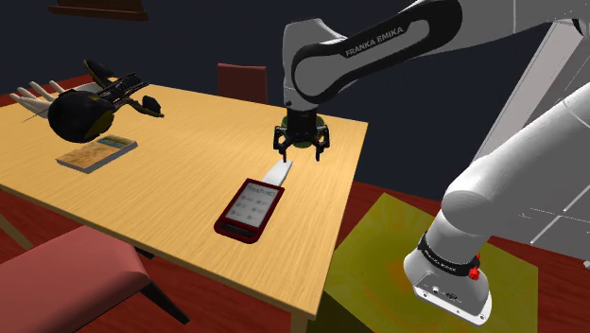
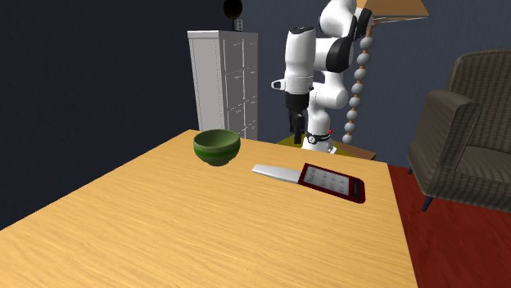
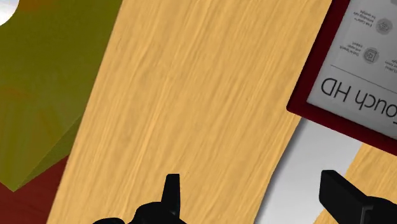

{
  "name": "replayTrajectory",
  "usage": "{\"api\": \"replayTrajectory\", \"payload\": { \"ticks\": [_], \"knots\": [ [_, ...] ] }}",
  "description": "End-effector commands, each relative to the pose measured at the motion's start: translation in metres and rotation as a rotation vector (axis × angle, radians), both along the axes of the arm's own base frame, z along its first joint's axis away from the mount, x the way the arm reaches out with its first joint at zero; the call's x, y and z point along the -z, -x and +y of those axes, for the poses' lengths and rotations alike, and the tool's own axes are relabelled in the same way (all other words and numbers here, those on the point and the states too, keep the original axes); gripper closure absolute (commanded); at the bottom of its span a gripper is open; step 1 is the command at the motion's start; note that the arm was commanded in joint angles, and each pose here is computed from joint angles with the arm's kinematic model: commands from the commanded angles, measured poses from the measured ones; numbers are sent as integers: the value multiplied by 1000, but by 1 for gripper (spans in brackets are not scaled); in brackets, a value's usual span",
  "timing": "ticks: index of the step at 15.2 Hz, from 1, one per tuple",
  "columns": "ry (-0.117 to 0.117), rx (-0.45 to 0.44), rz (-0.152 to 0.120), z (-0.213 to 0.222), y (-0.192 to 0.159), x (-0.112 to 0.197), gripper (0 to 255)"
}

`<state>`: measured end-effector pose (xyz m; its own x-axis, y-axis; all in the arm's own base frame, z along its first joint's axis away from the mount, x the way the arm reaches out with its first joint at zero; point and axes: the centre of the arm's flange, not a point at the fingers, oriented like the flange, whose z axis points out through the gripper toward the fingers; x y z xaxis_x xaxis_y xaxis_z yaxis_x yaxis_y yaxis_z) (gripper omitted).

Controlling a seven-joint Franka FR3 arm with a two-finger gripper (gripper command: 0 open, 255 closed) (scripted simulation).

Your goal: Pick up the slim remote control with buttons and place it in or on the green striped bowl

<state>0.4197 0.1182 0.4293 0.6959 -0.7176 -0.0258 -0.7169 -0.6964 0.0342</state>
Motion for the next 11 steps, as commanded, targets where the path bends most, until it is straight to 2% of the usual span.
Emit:
{"api": "replayTrajectory", "payload": {
  "ticks": [1, 7, 11],
  "knots": [
    [-1, 105, -9, 7, -20, 16, 0],
    [1, 395, -31, 14, -82, 59, 0],
    [1, 411, -32, 14, -85, 78, 0]
  ]
}}
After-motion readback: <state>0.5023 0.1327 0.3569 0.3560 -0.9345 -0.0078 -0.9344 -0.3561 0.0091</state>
